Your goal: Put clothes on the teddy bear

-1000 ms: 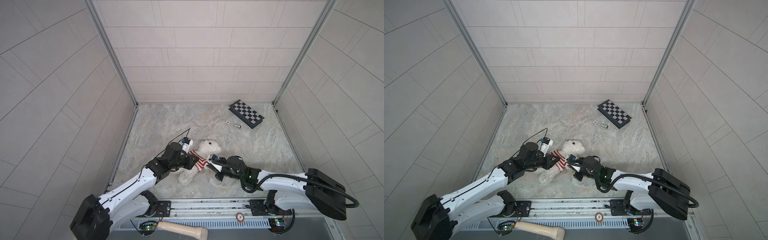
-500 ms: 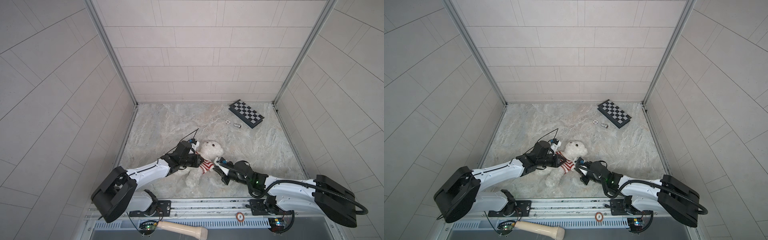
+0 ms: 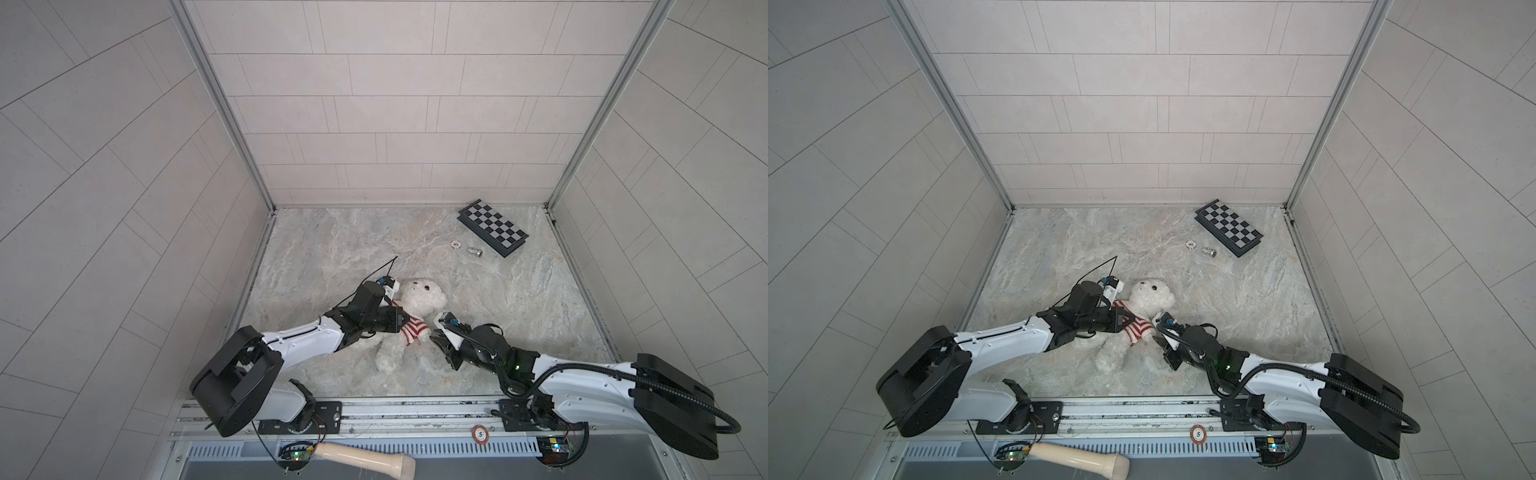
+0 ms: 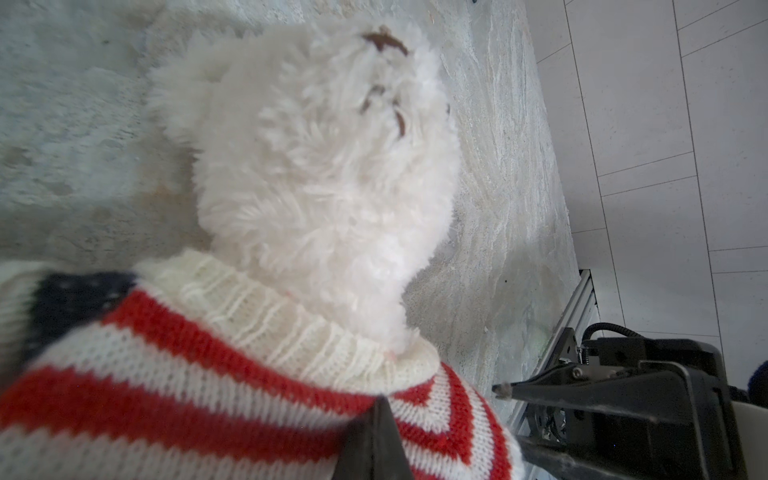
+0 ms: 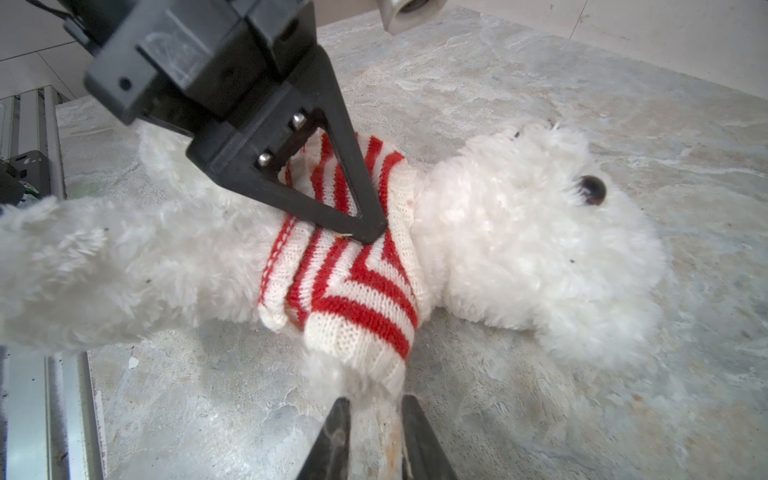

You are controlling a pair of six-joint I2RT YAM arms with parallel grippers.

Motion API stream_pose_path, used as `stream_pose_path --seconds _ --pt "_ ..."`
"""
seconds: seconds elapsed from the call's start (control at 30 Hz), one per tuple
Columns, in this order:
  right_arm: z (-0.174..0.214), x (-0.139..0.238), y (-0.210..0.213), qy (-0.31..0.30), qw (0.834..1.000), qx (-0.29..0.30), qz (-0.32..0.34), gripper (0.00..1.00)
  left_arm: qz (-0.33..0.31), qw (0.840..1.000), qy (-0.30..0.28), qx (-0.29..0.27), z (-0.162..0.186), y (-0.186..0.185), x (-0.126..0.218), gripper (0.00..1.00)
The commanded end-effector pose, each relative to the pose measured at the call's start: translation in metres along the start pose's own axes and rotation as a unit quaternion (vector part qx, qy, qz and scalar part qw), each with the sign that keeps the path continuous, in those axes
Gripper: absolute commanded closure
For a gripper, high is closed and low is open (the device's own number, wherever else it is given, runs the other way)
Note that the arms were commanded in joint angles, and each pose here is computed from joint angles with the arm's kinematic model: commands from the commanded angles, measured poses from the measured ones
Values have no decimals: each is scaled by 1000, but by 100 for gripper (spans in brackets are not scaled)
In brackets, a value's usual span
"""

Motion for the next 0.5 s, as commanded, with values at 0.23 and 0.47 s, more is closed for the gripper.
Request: stream_pose_path --seconds 0.23,0.47 --pt "-9 -12 4 -6 1000 22 -13 72 -20 1000 -5 16 5 15 -1 97" --pt "-20 -24 6 -11 999 37 -24 72 -18 1000 -7 20 5 15 -1 97"
Point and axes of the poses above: each gripper's point midway between its finger pads, its own x axis back along the fingers, its own y axis along the line the jaws close on, z = x × y, the point moved 7 cm from there along x, back along the fingers, and after that the axes turned 12 degrees about x, right-handed, at the moved point
